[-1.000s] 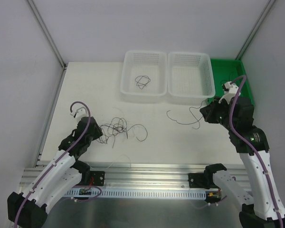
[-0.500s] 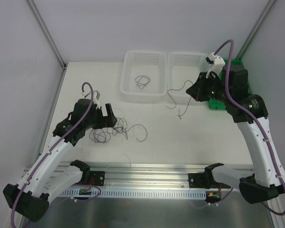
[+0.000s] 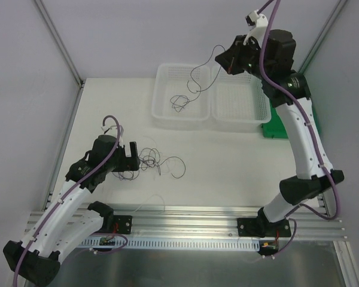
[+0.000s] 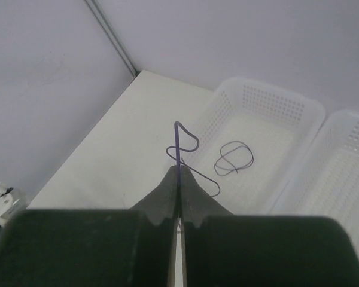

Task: Untangle the cables
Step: Place the cable in the bin, then untie the cable.

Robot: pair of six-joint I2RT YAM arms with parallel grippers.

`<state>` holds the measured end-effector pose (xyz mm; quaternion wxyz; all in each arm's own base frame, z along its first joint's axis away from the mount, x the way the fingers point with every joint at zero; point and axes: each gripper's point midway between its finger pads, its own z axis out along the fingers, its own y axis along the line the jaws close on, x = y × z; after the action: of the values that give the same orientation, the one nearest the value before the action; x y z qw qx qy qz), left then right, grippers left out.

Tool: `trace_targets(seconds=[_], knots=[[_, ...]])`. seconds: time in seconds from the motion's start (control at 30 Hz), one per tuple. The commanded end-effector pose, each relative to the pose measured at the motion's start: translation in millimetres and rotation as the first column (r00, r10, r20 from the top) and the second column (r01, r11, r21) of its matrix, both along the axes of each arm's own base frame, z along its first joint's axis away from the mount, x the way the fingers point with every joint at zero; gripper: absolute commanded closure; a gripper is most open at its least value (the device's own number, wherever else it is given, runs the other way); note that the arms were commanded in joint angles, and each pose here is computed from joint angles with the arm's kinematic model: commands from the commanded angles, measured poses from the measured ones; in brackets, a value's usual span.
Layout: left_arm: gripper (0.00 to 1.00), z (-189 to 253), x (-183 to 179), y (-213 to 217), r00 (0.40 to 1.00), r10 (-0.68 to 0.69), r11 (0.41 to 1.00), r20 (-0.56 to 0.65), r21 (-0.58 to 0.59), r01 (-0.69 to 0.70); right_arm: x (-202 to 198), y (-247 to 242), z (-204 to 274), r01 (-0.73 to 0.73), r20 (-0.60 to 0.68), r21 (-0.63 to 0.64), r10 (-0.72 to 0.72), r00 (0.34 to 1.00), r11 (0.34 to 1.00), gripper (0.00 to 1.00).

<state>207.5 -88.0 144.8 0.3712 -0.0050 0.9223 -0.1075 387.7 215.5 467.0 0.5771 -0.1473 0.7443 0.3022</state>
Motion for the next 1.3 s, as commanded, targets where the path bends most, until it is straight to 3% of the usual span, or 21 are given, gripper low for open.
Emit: trace_targets(seconds=[0.0, 0.3, 0.37, 0.4, 0.5, 0.57, 0.6, 0.77, 0.9, 1.03, 1.13, 1.17, 1.27], knots=[[0.01, 9.8, 6.8, 18.8, 0.995, 0.06, 0.996, 0.082, 0.056, -0.065, 42.0, 22.9, 15.9, -0.033, 0.102, 0.052, 0.028, 0.994, 0.998, 0.99], [0.01, 9.3, 6.2, 17.8, 0.995, 0.054, 0.997, 0.081, 0.051, -0.059, 158.2, 63.4, -73.2, -0.012, 0.065, 0.045, 0.01, 0.998, 0.999, 0.97], [0.01, 9.2, 6.3, 17.2, 0.996, 0.051, 0.997, 0.079, 0.051, -0.055, 173.5, 66.7, -97.3, 0.006, 0.033, 0.04, -0.008, 0.999, 0.999, 0.86], [0.01, 9.2, 6.3, 17.2, 0.996, 0.051, 0.997, 0.079, 0.051, -0.055, 183.1, 69.4, -117.3, 0.014, 0.007, 0.033, -0.014, 1.0, 0.999, 0.7], [0.01, 10.7, 6.8, 17.7, 0.995, 0.051, 0.997, 0.083, 0.049, -0.056, 192.3, 69.8, -154.2, 0.031, -0.057, 0.002, -0.031, 0.998, 1.0, 0.42], [0.01, 11.3, 7.1, 18.1, 0.995, 0.054, 0.997, 0.083, 0.047, -0.058, 186.1, 71.9, -162.8, 0.01, -0.083, -0.006, -0.011, 0.997, 1.0, 0.33], [0.01, 10.3, 6.6, 16.8, 0.996, 0.048, 0.998, 0.079, 0.044, -0.052, 181.5, 71.2, -173.9, 0.004, -0.109, -0.016, -0.005, 0.994, 1.0, 0.26], [0.01, 9.5, 7.0, 14.4, 0.997, 0.045, 0.998, 0.064, 0.029, -0.047, 129.7, 70.6, -156.6, -0.062, -0.131, -0.043, 0.056, 0.99, 0.997, 0.14], [0.01, 10.4, 8.0, 16.7, 0.996, 0.06, 0.998, 0.068, 0.025, -0.062, 74.4, 81.3, -171.9, -0.148, -0.238, -0.059, 0.131, 0.962, 0.987, 0.14], [0.01, 11.8, 8.2, 20.1, 0.994, 0.077, 0.996, 0.081, 0.025, -0.08, 2.8, 95.8, -233.6, -0.245, -0.405, -0.108, 0.183, 0.896, 0.963, 0.17], [0.01, 12.1, 8.3, 20.4, 0.993, 0.079, 0.996, 0.084, 0.025, -0.081, -46.3, 112.0, -248.8, -0.3, -0.449, -0.112, 0.221, 0.866, 0.947, 0.19], [0.01, 11.8, 7.9, 20.3, 0.994, 0.076, 0.997, 0.082, 0.026, -0.079, -60.4, 106.7, -277.6, -0.294, -0.494, -0.15, 0.186, 0.849, 0.944, 0.19], [0.01, 11.0, 8.1, 19.4, 0.994, 0.073, 0.997, 0.078, 0.024, -0.075, -121.1, 123.0, -305.7, -0.388, -0.524, -0.203, 0.235, 0.819, 0.899, 0.23]])
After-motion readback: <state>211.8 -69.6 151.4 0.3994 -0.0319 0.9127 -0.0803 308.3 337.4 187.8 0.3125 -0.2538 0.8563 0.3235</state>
